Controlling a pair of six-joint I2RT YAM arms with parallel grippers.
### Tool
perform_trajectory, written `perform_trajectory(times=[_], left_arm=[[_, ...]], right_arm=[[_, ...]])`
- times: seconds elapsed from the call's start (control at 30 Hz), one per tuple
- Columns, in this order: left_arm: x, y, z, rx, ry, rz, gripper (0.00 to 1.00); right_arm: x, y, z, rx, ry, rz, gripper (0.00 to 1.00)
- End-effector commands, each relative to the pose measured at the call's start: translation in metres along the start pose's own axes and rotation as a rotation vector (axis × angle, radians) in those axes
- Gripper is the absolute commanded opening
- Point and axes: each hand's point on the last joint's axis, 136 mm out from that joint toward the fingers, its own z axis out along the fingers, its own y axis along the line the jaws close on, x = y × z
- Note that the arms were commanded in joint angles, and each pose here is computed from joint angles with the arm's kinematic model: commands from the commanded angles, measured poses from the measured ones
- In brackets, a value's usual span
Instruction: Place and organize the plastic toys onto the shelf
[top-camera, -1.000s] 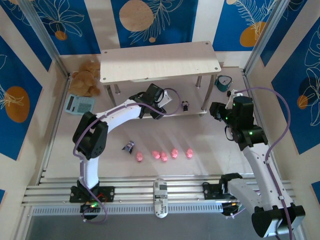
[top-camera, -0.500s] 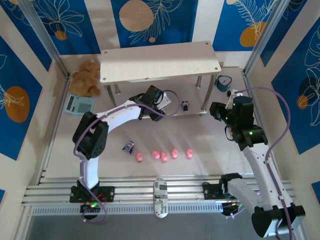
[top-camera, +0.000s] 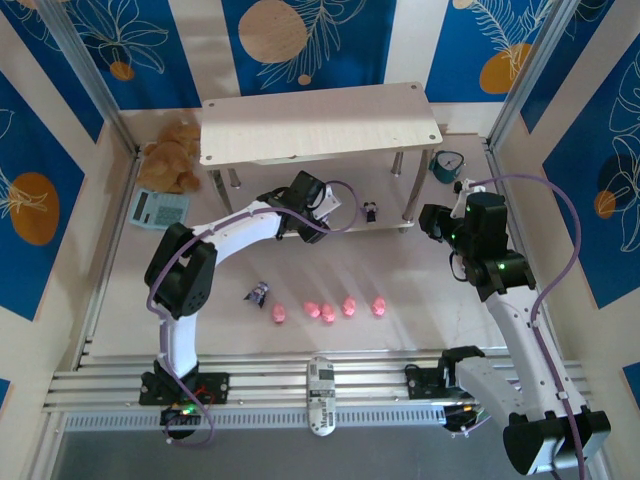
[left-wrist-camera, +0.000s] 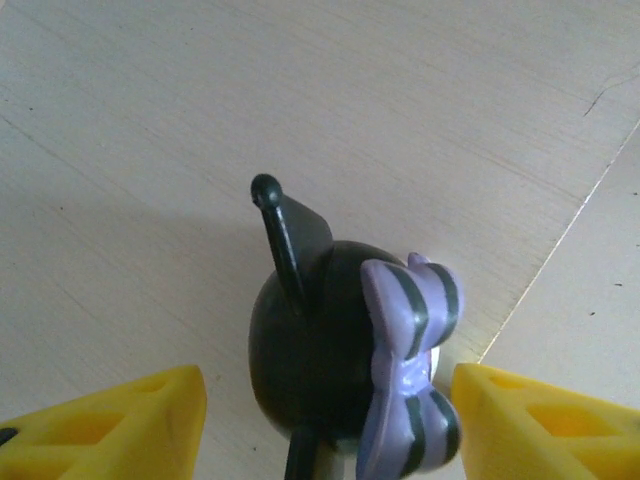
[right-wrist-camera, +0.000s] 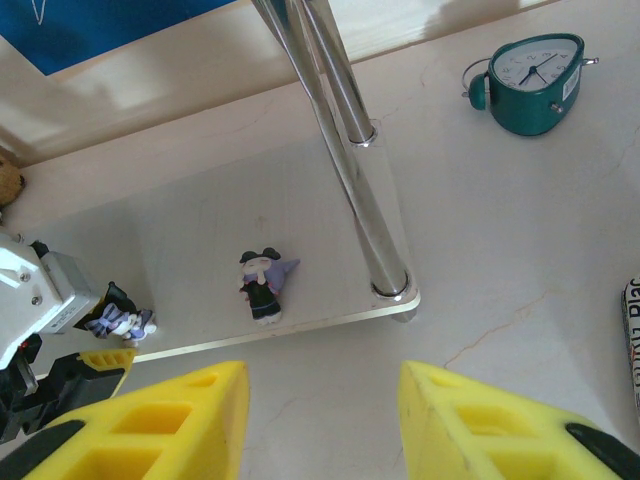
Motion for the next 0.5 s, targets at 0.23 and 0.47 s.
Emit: perform_trajectory(times=[0.23, 0.47], left_arm=[[0.025, 0.025, 0.010, -0.069, 0.074, 0.008, 0.66], [0.027, 0.031, 0.010, -0.087, 0.084, 0.010, 0.66]], right_arm=[[0.004, -0.001, 0.000, 0.000, 0.009, -0.001, 0.44], [0.004, 0.000, 0.000, -0.004, 0.008, -0.001, 0.44]])
